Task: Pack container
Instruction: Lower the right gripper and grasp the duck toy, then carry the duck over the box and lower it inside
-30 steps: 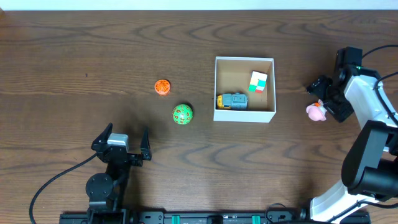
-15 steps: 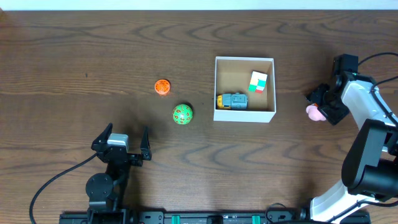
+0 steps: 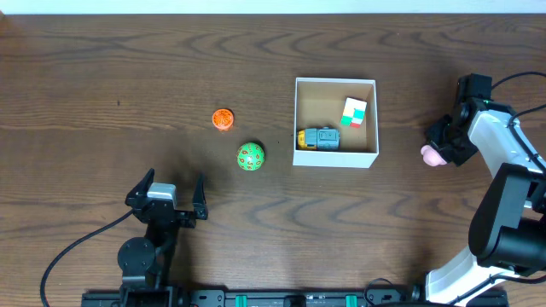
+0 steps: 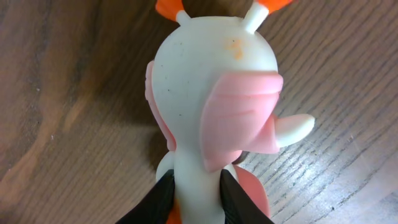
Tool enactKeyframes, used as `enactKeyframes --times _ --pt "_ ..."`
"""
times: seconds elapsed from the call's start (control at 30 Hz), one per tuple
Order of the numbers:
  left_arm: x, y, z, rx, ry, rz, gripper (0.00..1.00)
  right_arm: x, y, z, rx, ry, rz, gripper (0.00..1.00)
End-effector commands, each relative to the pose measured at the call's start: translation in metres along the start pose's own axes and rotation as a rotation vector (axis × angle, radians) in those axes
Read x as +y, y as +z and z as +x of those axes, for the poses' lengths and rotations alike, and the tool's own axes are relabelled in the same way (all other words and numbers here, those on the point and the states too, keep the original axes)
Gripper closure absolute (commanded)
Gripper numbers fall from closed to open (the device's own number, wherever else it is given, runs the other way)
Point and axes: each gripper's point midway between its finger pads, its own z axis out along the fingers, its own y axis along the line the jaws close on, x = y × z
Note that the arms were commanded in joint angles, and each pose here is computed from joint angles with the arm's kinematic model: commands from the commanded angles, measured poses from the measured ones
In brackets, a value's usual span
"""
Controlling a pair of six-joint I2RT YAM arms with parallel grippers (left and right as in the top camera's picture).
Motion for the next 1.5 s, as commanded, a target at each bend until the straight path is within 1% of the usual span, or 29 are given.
enactKeyframes --times 0.0,0.07,0.17,0.23,0.33,0.4,0.47,0.57,0.7,0.8,0.9,1.0,1.07,1.17,1.23,1.47 --pt "-0.001 0.001 0.015 0.044 0.007 0.009 0.02 -0.002 -0.004 -0.008 -0.011 0.008 -0.001 0.74" --pt "-0.001 0.001 0.015 0.044 0.007 0.009 0.02 0.01 -0.016 -0.015 -0.016 -0.034 -0.046 0.75" --pt "-0.001 0.001 0.015 0.044 0.007 0.009 0.02 0.029 -0.045 -0.03 -0.046 -0.087 -0.113 0.85" --pt "-0.001 0.001 0.015 0.044 0.007 0.009 0.02 0.042 -0.077 -0.042 -0.089 -0.131 -0.149 0.9" --pt "-0.001 0.001 0.015 0.044 0.007 0.009 0.02 0.057 -0.111 -0.052 -0.136 -0.192 -0.183 0.94" --pt "-0.001 0.001 0.015 0.044 0.007 0.009 0.02 0.07 -0.137 -0.058 -0.177 -0.234 -0.214 0.94" --pt "-0.001 0.001 0.015 0.044 0.007 0.009 0.02 0.081 -0.158 -0.062 -0.209 -0.255 -0.243 0.99" --pt "-0.001 0.001 0.015 0.044 0.007 0.009 0.02 0.102 -0.185 -0.063 -0.255 -0.3 -0.297 0.99" --pt "-0.001 0.001 0.015 0.044 0.007 0.009 0.02 0.138 -0.208 -0.046 -0.283 -0.386 -0.395 0.97" --pt "-0.001 0.001 0.015 0.044 0.007 0.009 0.02 0.165 -0.214 -0.022 -0.286 -0.457 -0.44 0.96" --pt "-0.001 0.001 0.015 0.044 0.007 0.009 0.02 0.192 -0.218 0.005 -0.299 -0.574 -0.475 0.96" --pt "-0.001 0.001 0.015 0.044 0.007 0.009 0.02 0.214 -0.221 0.03 -0.33 -0.712 -0.49 0.93" --pt "-0.001 0.001 0.015 0.044 0.007 0.009 0.02 0.222 -0.217 0.042 -0.358 -0.785 -0.457 0.9" --pt "-0.001 0.001 0.015 0.044 0.007 0.009 0.02 0.23 -0.203 0.056 -0.372 -0.888 -0.399 0.9" --pt "-0.001 0.001 0.015 0.044 0.007 0.009 0.02 0.232 -0.189 0.059 -0.366 -0.919 -0.351 0.9" --pt "-0.001 0.001 0.015 0.044 0.007 0.009 0.02 0.232 -0.128 0.07 -0.25 -0.974 -0.252 0.89"
